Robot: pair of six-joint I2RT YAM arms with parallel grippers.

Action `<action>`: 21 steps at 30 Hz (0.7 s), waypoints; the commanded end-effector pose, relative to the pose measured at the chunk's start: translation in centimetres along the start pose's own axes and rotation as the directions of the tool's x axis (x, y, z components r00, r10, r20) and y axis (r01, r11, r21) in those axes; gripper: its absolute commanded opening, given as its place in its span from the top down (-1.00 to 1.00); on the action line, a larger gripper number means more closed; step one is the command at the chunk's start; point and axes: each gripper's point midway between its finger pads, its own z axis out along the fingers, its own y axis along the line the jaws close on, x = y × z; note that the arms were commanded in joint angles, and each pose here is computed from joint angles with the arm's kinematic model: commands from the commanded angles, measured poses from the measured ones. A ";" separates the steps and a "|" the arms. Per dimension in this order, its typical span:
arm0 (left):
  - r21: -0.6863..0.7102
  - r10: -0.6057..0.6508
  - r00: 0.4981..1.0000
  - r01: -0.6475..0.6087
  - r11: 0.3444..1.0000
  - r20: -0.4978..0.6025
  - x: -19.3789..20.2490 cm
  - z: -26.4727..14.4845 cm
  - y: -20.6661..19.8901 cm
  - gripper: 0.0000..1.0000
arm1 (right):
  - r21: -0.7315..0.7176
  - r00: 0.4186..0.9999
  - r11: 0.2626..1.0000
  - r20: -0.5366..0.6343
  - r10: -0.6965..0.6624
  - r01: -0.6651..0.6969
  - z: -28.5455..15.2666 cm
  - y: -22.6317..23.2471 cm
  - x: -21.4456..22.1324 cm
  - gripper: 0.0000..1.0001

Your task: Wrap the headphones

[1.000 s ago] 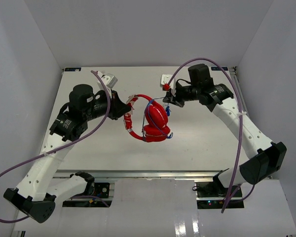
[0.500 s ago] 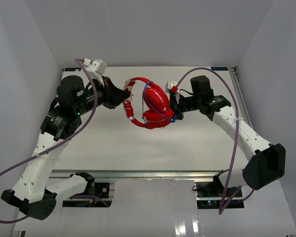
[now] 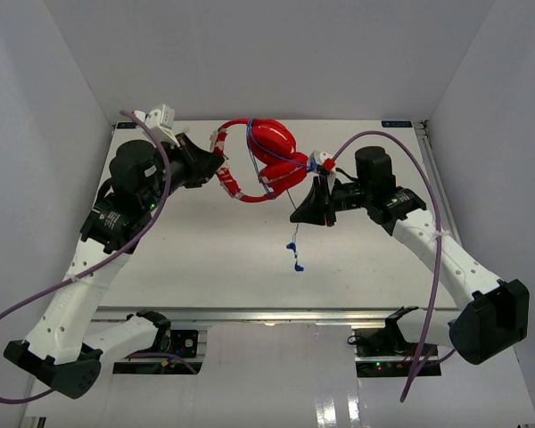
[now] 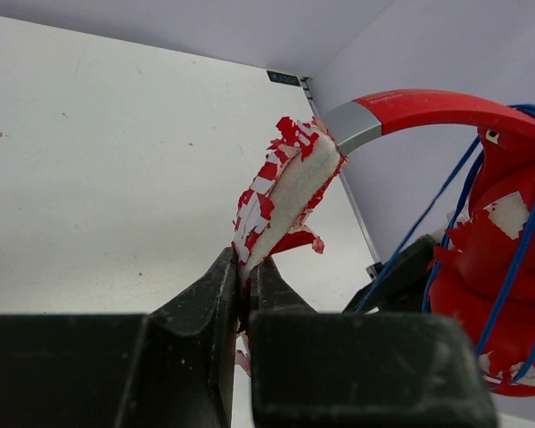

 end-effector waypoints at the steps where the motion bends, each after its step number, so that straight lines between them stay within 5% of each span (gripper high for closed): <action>1: -0.050 -0.108 0.979 0.118 0.992 0.173 -3.9 -0.2 0.1 1.00 | -0.033 0.999 0.999 0.044 -0.023 0.025 -0.4 1.3 -1.1 0.85; 10: -0.294 -0.145 0.968 0.202 0.934 0.203 -2.3 2.2 5.6 1.00 | 0.041 0.999 0.998 0.009 -0.047 0.046 -0.8 0.7 -0.5 0.85; 21: -0.209 -0.211 0.952 0.257 0.943 0.220 -2.9 5.7 4.3 1.00 | -0.081 0.998 0.996 0.053 0.040 -0.035 0.1 2.3 -0.4 0.85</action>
